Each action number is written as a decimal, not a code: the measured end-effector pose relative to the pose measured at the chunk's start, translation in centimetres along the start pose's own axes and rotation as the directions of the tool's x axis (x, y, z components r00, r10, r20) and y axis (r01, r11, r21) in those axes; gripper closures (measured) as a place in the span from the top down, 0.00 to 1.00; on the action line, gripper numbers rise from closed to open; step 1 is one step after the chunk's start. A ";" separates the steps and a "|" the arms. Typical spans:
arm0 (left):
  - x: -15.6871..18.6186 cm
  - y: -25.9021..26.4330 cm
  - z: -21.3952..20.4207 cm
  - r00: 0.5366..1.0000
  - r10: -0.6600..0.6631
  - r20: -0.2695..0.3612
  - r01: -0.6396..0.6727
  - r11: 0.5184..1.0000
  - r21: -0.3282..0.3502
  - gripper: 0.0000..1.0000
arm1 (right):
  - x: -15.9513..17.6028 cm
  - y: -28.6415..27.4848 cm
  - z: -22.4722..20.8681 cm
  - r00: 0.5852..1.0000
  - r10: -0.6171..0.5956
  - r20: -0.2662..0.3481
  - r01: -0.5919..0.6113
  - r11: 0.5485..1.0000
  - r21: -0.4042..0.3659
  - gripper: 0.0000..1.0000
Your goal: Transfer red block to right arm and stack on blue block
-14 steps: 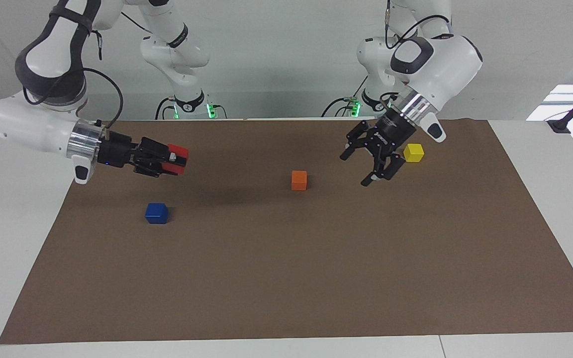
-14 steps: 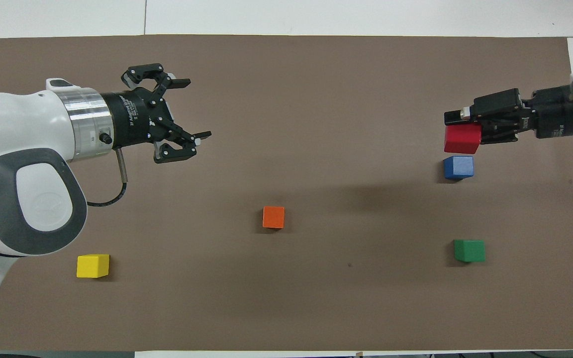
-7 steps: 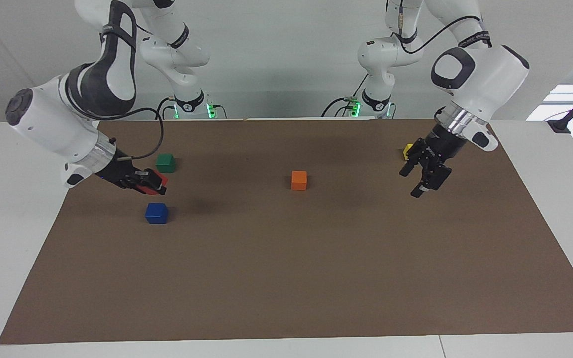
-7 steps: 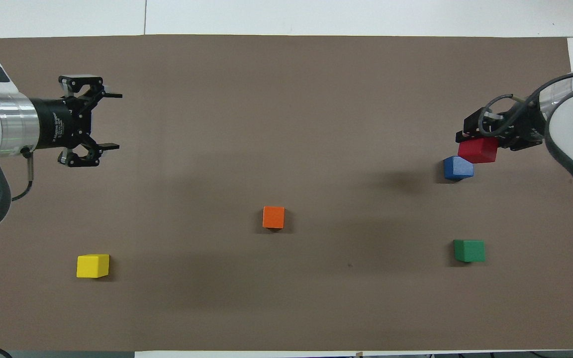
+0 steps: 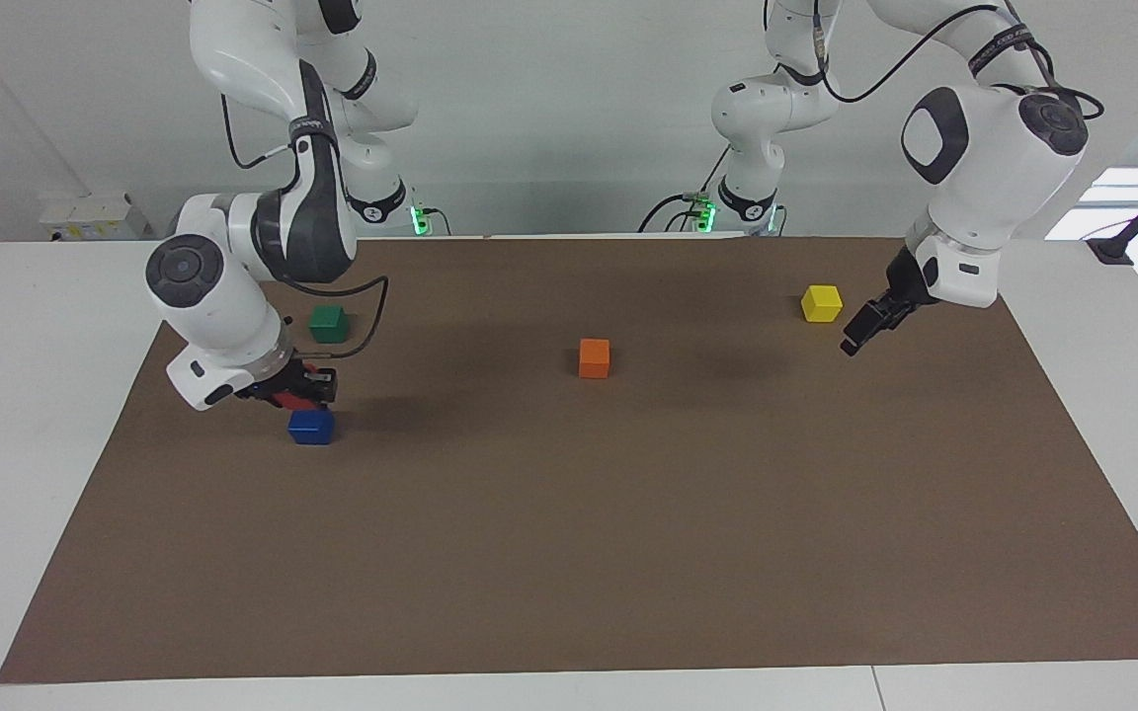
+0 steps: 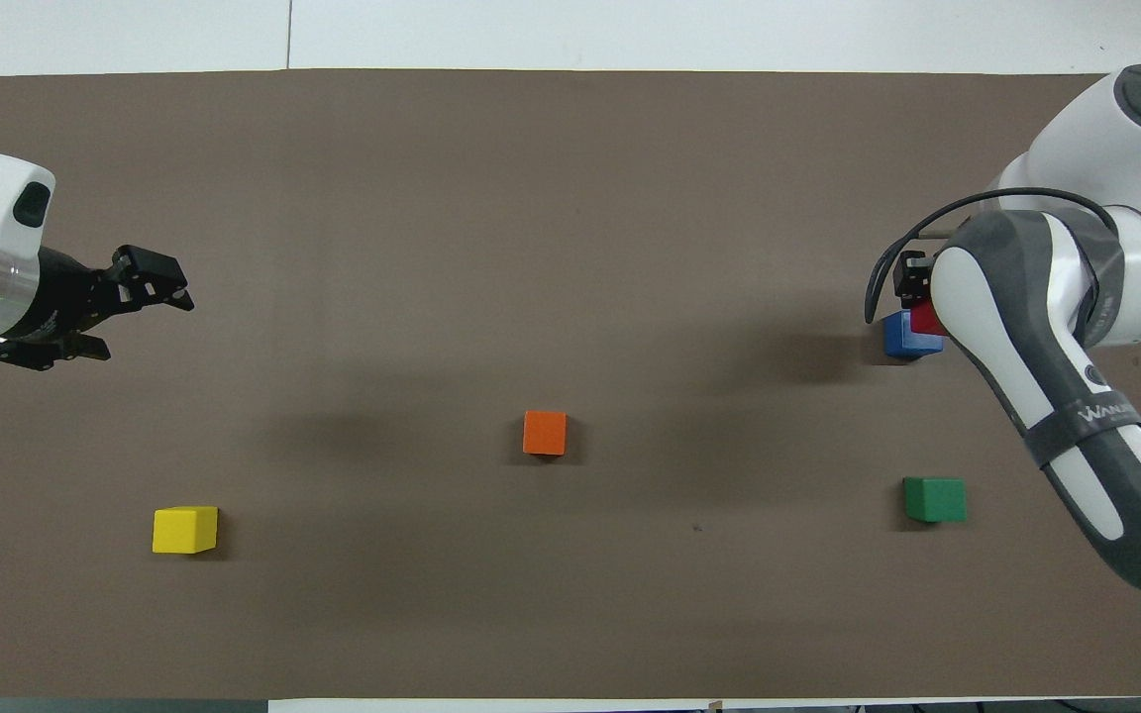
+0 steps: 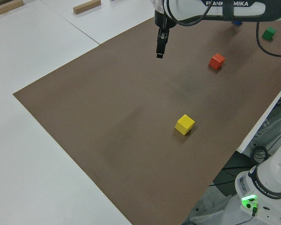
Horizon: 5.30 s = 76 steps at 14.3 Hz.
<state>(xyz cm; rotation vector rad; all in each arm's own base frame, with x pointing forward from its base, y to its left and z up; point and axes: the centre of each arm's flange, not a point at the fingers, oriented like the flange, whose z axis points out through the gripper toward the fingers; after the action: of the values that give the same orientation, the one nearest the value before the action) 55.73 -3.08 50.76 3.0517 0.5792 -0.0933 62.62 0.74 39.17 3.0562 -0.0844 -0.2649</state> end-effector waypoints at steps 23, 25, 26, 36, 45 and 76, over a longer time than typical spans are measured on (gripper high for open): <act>-4.8 -0.4 -5.2 0.891 0.420 0.170 -0.438 0.895 0.082 1.00 | 0.1 4.2 5.0 0.987 0.163 -0.011 -0.158 0.968 0.193 0.60; -4.8 0.2 -5.2 0.889 0.431 0.155 -0.446 0.891 0.082 1.00 | 0.0 4.3 5.1 0.986 0.165 -0.009 -0.160 0.968 0.193 0.60; -4.5 0.5 -5.4 0.892 0.435 0.123 -0.446 0.891 0.082 1.00 | 0.0 4.5 5.2 0.986 0.168 -0.007 -0.164 0.967 0.193 0.60; -3.2 -0.6 -5.6 0.913 0.400 0.081 -0.405 0.911 0.073 1.00 | 0.1 4.9 5.6 0.979 0.205 -0.019 -0.193 0.949 0.250 0.60; -3.1 -0.5 -5.7 0.912 0.403 0.074 -0.408 0.911 0.067 1.00 | 0.2 5.1 5.8 0.977 0.213 -0.028 -0.199 0.947 0.254 0.60; -2.4 -0.8 -6.4 0.917 0.398 0.021 -0.399 0.915 0.064 1.00 | 0.1 5.4 5.9 0.975 0.219 -0.030 -0.204 0.945 0.255 0.60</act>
<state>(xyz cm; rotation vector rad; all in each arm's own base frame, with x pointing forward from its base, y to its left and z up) 53.52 -2.99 57.26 3.1583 -0.0594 -0.1134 61.41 -5.08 33.76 3.2629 -0.4764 -0.1619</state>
